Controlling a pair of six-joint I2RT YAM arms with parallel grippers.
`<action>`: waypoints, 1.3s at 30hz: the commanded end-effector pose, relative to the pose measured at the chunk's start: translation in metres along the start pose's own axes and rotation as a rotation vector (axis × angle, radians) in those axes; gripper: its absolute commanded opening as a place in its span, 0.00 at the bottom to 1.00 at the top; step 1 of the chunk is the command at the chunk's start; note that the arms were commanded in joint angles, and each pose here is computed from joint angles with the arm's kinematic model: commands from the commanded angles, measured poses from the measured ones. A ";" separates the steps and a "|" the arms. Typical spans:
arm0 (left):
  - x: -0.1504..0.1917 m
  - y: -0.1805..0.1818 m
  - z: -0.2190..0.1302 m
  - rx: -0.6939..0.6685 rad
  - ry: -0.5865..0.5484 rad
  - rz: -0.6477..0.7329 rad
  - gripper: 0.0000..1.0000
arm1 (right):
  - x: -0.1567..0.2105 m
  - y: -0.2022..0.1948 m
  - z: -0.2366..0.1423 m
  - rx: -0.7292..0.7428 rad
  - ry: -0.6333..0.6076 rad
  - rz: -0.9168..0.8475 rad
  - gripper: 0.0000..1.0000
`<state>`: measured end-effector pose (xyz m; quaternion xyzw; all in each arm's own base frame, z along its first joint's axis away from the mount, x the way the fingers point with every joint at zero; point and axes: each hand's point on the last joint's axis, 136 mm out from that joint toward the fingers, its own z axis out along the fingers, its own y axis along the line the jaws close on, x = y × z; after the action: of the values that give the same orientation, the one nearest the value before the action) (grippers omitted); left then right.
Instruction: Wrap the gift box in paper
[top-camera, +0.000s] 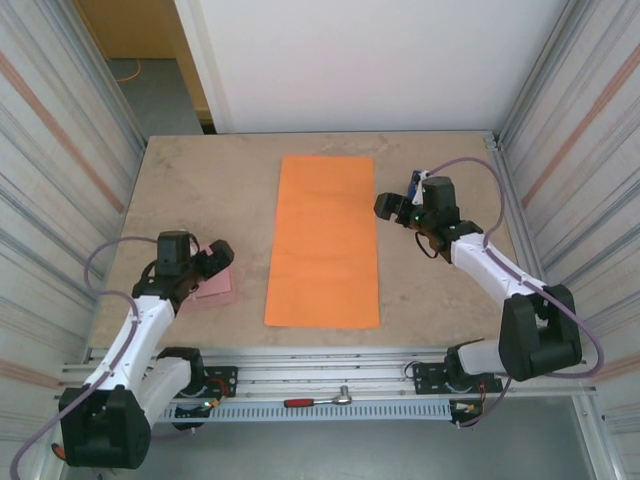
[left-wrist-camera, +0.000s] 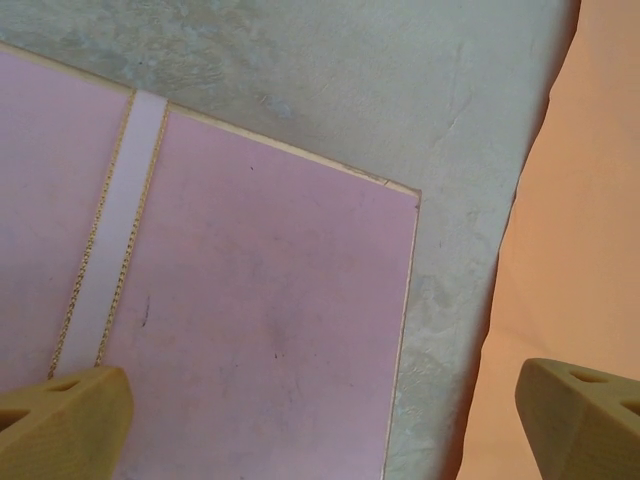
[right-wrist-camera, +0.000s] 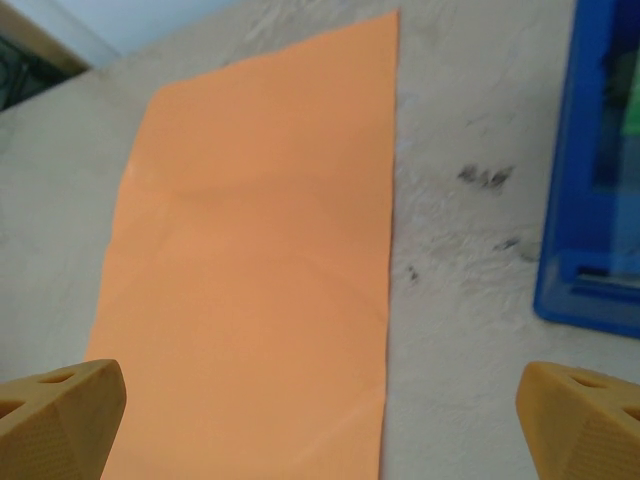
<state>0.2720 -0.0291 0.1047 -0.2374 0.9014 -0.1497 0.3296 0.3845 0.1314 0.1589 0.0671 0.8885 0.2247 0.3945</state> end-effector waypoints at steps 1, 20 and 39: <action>0.008 -0.004 0.010 0.018 0.051 -0.036 0.99 | 0.014 0.011 0.007 -0.031 0.059 0.016 0.98; -0.051 -0.069 0.086 0.137 0.068 0.124 0.99 | 0.085 0.051 0.026 -0.057 0.249 -0.068 0.99; -0.002 -0.170 0.026 0.381 0.107 0.228 0.99 | 0.112 0.063 0.049 -0.077 0.362 -0.082 0.96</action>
<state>0.3504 -0.1560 0.1648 -0.0572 0.8942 -0.2799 0.3447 0.3351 0.2308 0.0776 -0.0311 0.9403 0.2408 0.2385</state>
